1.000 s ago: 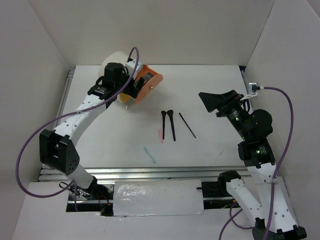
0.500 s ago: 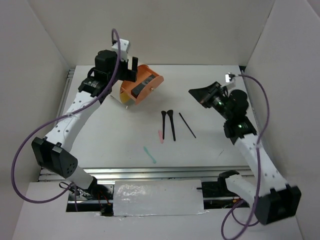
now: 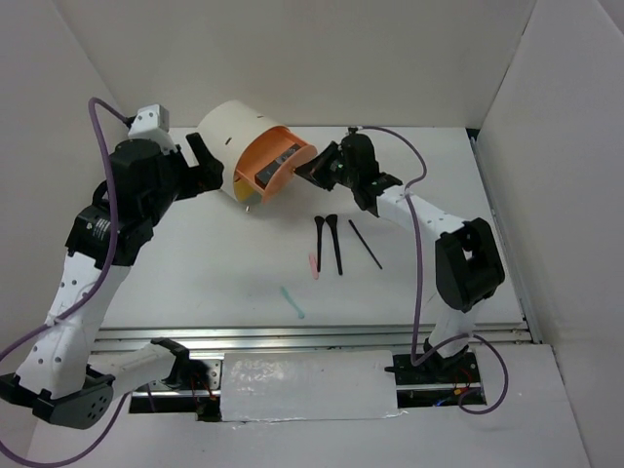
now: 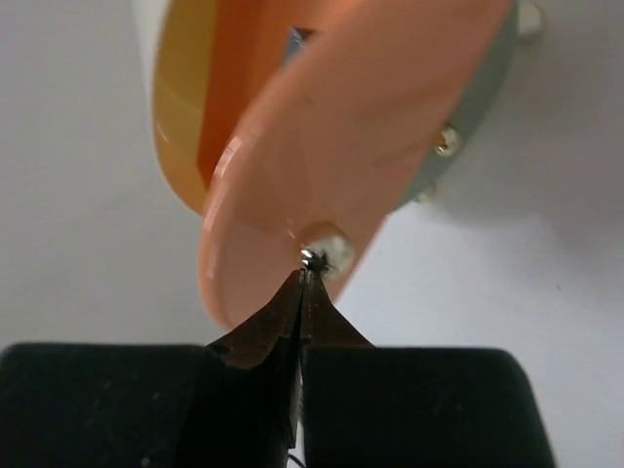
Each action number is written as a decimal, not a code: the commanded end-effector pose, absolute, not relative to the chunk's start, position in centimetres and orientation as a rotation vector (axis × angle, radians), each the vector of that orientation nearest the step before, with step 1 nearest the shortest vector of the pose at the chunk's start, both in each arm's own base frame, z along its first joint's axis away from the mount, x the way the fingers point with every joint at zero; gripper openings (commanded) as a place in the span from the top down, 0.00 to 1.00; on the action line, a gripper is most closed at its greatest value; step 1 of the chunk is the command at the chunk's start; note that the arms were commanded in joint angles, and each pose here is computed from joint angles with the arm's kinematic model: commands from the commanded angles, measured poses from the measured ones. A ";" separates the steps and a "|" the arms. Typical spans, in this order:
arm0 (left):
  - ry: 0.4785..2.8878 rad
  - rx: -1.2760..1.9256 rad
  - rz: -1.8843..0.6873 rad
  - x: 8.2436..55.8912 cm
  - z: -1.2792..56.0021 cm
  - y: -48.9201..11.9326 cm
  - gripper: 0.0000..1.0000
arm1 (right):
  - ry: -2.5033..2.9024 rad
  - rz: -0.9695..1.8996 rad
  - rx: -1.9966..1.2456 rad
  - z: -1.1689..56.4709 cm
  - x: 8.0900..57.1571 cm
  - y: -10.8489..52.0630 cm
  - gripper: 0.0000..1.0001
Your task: Organize the makeup
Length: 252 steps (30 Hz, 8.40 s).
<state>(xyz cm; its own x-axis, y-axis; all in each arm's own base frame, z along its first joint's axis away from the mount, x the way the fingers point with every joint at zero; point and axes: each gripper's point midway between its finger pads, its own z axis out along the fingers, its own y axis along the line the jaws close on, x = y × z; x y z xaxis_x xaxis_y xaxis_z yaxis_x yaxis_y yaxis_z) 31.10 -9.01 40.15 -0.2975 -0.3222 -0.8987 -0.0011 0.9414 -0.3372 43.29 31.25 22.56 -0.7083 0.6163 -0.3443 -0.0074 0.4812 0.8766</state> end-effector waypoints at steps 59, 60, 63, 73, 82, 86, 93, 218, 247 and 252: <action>2.110 -0.096 -0.240 26.6 32.7 -8.2 0.01 | 1.845 1.483 0.440 24.7 49.5 34.9 0.50; 2.110 -0.092 -0.238 26.6 32.7 -8.2 0.01 | 1.842 1.486 0.441 24.7 49.5 34.9 0.52; 2.113 -0.088 -0.230 26.8 32.7 -8.2 0.01 | 1.836 1.495 0.444 24.6 49.5 35.0 0.62; 2.117 -0.078 -0.216 27.1 32.7 -8.2 0.00 | 1.765 1.587 0.452 26.8 49.3 35.3 0.78; 2.117 -0.090 -0.219 27.2 32.3 -8.2 0.00 | 1.741 1.640 0.381 29.7 50.5 36.9 0.78; 2.118 -0.094 -0.210 27.1 31.9 -8.1 0.01 | 1.757 1.644 0.378 28.9 50.8 37.6 0.79; 2.122 -0.107 -0.202 26.7 31.4 -7.8 0.01 | 1.757 1.656 0.366 29.2 51.0 39.0 0.79; 2.199 -0.113 -0.199 24.5 27.5 -7.3 0.01 | 1.817 1.758 0.445 20.5 45.1 33.8 0.86; 2.215 -0.131 -0.213 25.2 27.9 -7.8 0.00 | 1.834 1.640 0.389 22.3 45.2 31.7 0.00; 2.234 -0.145 -0.262 26.5 27.7 -9.2 0.01 | 1.938 1.407 0.449 22.3 43.2 27.0 0.00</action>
